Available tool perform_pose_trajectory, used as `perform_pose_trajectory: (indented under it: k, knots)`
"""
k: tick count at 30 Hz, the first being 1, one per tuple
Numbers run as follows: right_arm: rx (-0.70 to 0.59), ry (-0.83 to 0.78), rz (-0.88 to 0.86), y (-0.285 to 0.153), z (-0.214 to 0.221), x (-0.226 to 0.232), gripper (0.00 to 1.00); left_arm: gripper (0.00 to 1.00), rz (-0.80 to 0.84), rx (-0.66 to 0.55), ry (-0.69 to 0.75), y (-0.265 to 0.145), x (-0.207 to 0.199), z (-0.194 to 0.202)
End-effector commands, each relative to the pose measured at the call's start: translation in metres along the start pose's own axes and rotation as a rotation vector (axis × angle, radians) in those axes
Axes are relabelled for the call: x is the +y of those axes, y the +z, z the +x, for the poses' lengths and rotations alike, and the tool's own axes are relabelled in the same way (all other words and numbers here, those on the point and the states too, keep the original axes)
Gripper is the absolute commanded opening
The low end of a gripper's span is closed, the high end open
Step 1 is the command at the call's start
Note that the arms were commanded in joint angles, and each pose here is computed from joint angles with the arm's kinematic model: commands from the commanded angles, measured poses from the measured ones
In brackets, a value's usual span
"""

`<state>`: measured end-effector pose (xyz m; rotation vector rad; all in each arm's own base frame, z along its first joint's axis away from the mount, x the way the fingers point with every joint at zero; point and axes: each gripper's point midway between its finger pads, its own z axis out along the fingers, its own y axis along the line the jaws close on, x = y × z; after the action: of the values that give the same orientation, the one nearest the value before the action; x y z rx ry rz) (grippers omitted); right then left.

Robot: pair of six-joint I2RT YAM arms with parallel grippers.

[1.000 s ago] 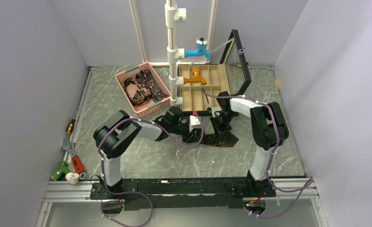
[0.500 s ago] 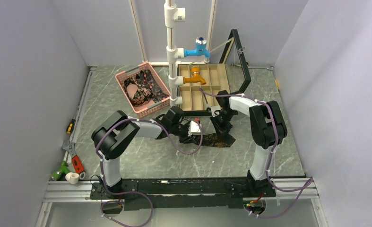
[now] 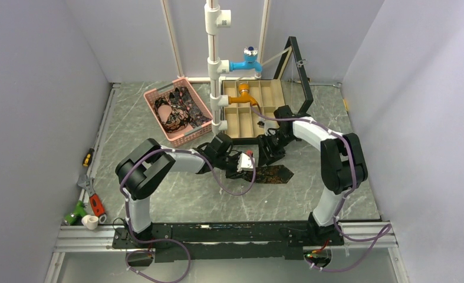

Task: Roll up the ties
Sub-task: Roll the tie at the center of the board.

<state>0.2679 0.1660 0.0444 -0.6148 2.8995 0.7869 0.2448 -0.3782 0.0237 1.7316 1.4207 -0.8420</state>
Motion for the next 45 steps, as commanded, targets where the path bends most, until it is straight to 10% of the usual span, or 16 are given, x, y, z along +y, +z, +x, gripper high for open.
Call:
perform_pose_trajectory:
  k: [1,15,21,26,45]
  knots:
    - [-0.115,0.058,-0.239,-0.011,-0.022,0.05,0.52,0.3,0.059,0.303,-0.124,-0.003,-0.042,0.091]
    - [-0.015,0.126,-0.31,0.024,-0.004,0.05,0.4,0.34,0.069,0.287,-0.127,-0.002,-0.042,0.087]
    - [-0.029,0.13,-0.356,0.017,0.005,0.058,0.49,0.34,0.076,0.273,-0.138,0.0,-0.041,0.084]
    - [-0.01,0.138,-0.308,0.029,0.005,0.045,0.01,0.37,0.085,0.261,-0.142,0.001,-0.043,0.082]
    - [0.014,0.097,0.042,0.035,0.023,-0.018,0.0,0.7,0.128,-0.087,-0.2,0.014,-0.014,-0.015]
